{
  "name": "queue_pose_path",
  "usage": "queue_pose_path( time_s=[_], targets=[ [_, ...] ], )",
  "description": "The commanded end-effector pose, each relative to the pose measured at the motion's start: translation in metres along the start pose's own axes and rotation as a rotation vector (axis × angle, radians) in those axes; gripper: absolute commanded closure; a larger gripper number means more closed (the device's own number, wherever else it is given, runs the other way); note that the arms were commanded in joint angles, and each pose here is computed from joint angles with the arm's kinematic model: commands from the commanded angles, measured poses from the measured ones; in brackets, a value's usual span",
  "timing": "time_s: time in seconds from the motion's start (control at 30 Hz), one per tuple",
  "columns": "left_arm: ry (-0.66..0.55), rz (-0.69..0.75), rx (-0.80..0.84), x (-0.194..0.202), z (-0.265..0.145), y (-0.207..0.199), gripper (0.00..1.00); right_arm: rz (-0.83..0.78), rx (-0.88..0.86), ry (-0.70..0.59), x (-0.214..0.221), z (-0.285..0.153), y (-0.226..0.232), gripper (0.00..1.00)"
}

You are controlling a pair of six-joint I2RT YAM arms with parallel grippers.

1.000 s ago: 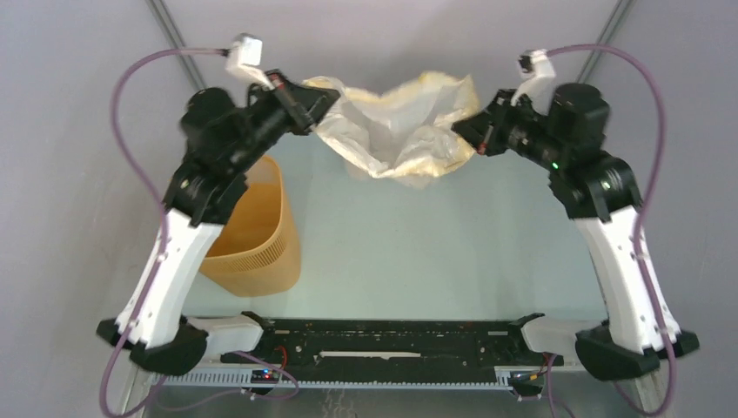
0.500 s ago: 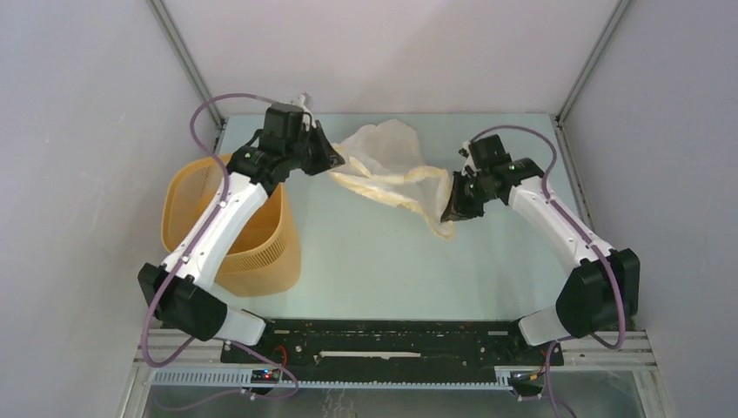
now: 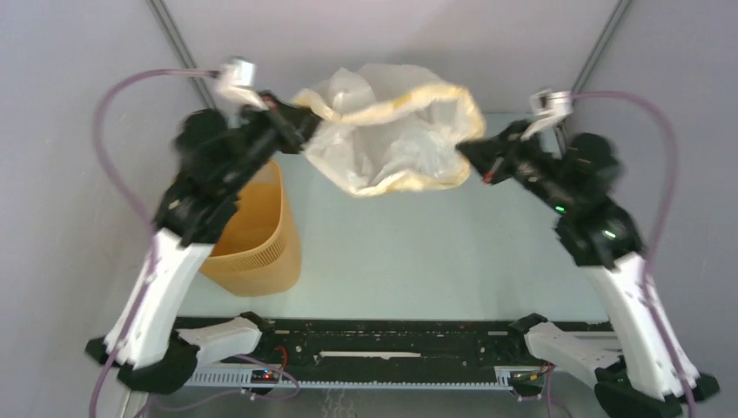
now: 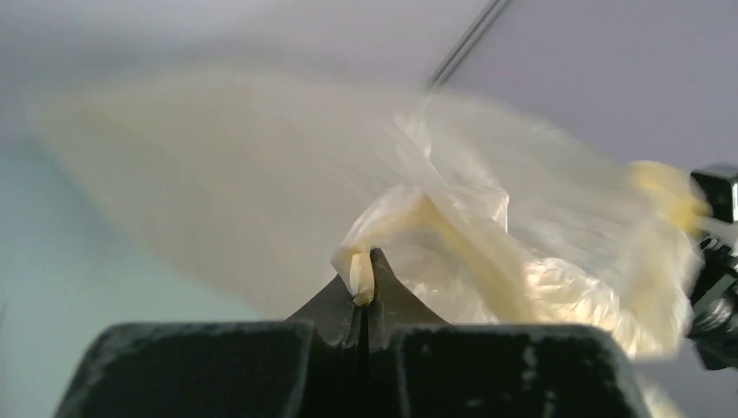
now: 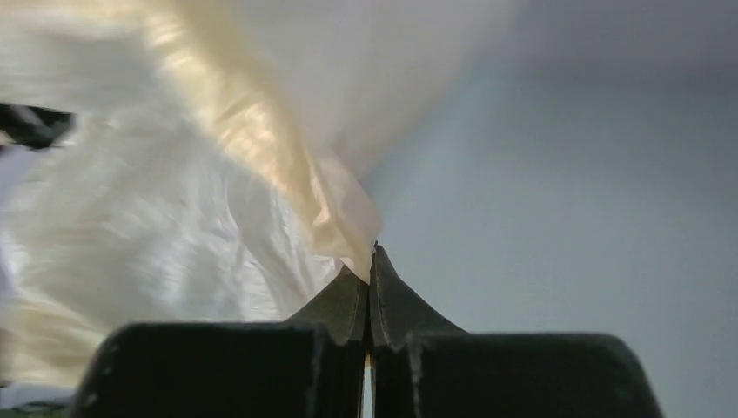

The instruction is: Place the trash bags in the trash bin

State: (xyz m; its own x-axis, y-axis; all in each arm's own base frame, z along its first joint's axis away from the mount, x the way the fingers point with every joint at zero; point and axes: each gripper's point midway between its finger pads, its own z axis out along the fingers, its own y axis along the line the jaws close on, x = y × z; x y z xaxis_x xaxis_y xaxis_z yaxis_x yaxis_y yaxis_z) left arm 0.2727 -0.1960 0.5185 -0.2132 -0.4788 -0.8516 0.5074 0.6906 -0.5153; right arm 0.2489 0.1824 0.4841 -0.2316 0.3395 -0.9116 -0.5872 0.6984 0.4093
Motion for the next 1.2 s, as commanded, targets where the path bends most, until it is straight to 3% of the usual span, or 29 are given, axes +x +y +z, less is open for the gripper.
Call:
queue_pose_path(
  time_s=[0.0, 0.03, 0.1, 0.17, 0.27, 0.37, 0.43, 0.5, 0.6, 0.67, 0.73, 0.8, 0.87, 0.97, 1.17],
  targets=[
    [0.654, -0.039, -0.36, 0.207, 0.018, 0.13, 1.0, 0.452, 0.344, 0.83, 0.285, 0.001, -0.114, 1.0],
    [0.644, -0.049, -0.334, 0.208, 0.017, 0.124, 1.0, 0.46, 0.345, 0.918, 0.307, -0.009, -0.11, 1.0],
    [0.541, -0.061, -0.24, 0.187, 0.023, 0.103, 1.0, 0.369, 0.344, 0.913, 0.302, -0.009, -0.105, 1.0],
    [0.41, -0.062, -0.153, 0.147, 0.033, 0.077, 1.0, 0.292, 0.305, 0.765, 0.252, 0.009, -0.099, 1.0],
    [0.262, -0.051, -0.065, 0.067, 0.046, 0.03, 1.0, 0.201, 0.269, 0.534, 0.143, 0.034, -0.083, 1.0],
    [0.138, -0.041, 0.063, -0.005, 0.042, -0.024, 1.0, 0.082, 0.219, 0.408, 0.052, 0.047, -0.054, 1.0],
    [0.057, -0.022, 0.12, -0.036, 0.032, -0.044, 1.0, 0.019, 0.183, 0.321, 0.013, 0.042, -0.032, 1.0],
    [0.003, 0.008, 0.116, -0.042, 0.026, -0.041, 1.0, -0.013, 0.153, 0.247, -0.001, 0.034, -0.021, 1.0],
    [0.042, -0.016, -0.108, 0.01, 0.03, 0.027, 1.0, 0.046, 0.172, 0.252, 0.049, 0.034, -0.042, 0.95],
    [0.206, -0.066, -0.28, 0.076, 0.026, 0.084, 1.0, 0.191, 0.231, 0.409, 0.13, 0.029, -0.075, 1.0],
    [0.411, -0.116, -0.34, 0.133, 0.016, 0.115, 1.0, 0.334, 0.302, 0.609, 0.196, 0.012, -0.094, 1.0],
    [0.466, -0.119, -0.316, 0.145, 0.006, 0.114, 1.0, 0.379, 0.338, 0.772, 0.236, -0.002, -0.095, 1.0],
    [0.369, -0.096, -0.226, 0.122, 0.005, 0.094, 1.0, 0.308, 0.329, 0.789, 0.24, -0.003, -0.089, 1.0],
    [0.228, -0.084, -0.121, 0.079, 0.007, 0.064, 1.0, 0.249, 0.267, 0.672, 0.203, 0.009, -0.075, 1.0],
    [0.203, -0.096, -0.038, 0.058, 0.019, 0.036, 1.0, 0.2, 0.133, 0.533, 0.13, 0.04, -0.039, 1.0]
  ],
)
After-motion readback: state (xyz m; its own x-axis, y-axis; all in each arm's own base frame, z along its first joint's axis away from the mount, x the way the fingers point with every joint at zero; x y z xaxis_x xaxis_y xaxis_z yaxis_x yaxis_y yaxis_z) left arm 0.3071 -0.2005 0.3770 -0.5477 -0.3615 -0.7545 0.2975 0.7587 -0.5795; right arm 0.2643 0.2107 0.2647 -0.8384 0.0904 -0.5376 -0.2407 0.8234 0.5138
